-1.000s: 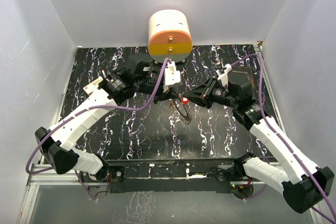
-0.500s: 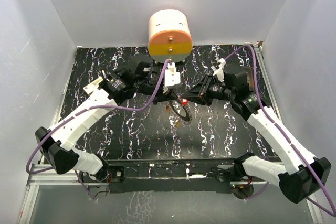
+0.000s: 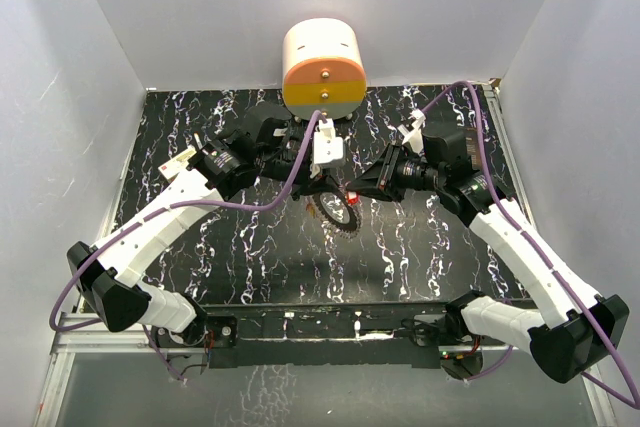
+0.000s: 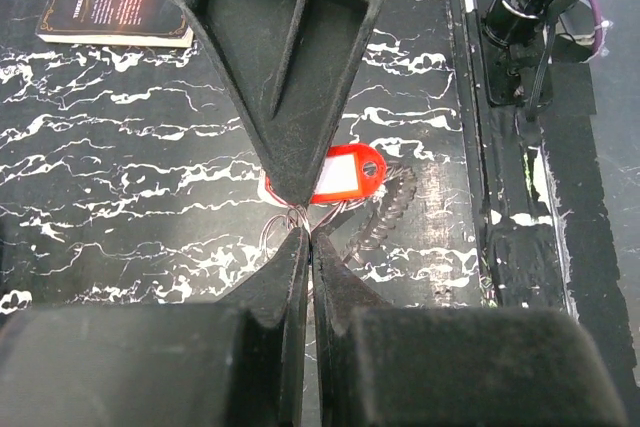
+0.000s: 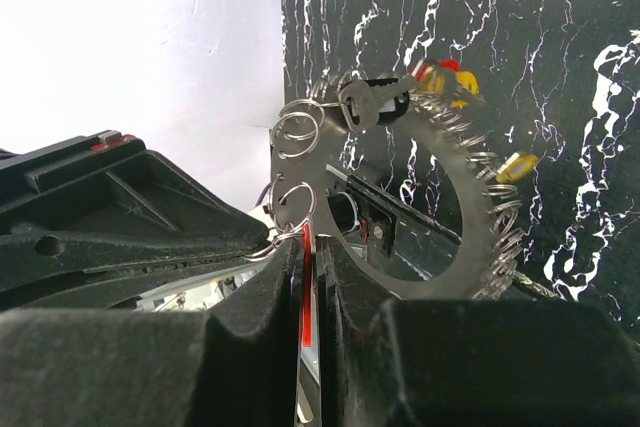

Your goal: Put the keys on the keyring

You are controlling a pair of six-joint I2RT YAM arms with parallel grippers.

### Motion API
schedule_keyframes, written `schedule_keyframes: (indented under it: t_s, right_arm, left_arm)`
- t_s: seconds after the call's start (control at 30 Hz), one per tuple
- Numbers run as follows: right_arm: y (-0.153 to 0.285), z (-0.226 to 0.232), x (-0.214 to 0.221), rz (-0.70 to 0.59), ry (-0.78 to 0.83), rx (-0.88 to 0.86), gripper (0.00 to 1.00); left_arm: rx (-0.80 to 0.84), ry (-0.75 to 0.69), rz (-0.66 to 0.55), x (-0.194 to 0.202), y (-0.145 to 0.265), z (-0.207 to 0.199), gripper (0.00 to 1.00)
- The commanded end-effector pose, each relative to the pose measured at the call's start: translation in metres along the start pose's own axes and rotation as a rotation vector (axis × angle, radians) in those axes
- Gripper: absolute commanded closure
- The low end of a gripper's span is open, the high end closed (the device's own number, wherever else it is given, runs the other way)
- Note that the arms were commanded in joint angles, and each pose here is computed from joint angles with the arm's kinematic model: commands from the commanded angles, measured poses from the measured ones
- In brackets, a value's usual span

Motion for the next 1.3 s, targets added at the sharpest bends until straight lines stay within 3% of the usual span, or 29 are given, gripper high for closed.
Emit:
schedule_keyframes:
  t_s: [0.0,0.5,0.93,1.27]
  right_arm:
    - [-0.003,-0.006,-0.010,-0.052,0.045,0.025,0.92]
    - [-0.003,0.002,-0.030,-0.050,0.199,0.111,0.92]
    - [0.002,0.029,-0.044,-0.062,0.386,0.051,0.92]
    - [0.007,-0.003,-0.048,-0.063,0.455,0.209,0.92]
  left_arm:
    - [0.067,-0.090,-0.171,-0.049,0.016,-0.018,1.00]
    - [0.174,-0.072,-0.193,-0.045,0.014,-0.038,1.00]
    - [0.230,-0.063,-0.204,-0.042,0.013,-0.047,1.00]
    - [0.222,-0.091,-0.211,-0.053,0.017,-0.044,1.00]
Point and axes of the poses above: each gripper's point midway between its finger pads, its own y axis back along the fingers, its own z axis along the line the jaws close on, x = y × z, the point moved 1 cm from there along y, back along the fingers, and after that the axes turned 1 degree about -y, right-handed, at the moved point
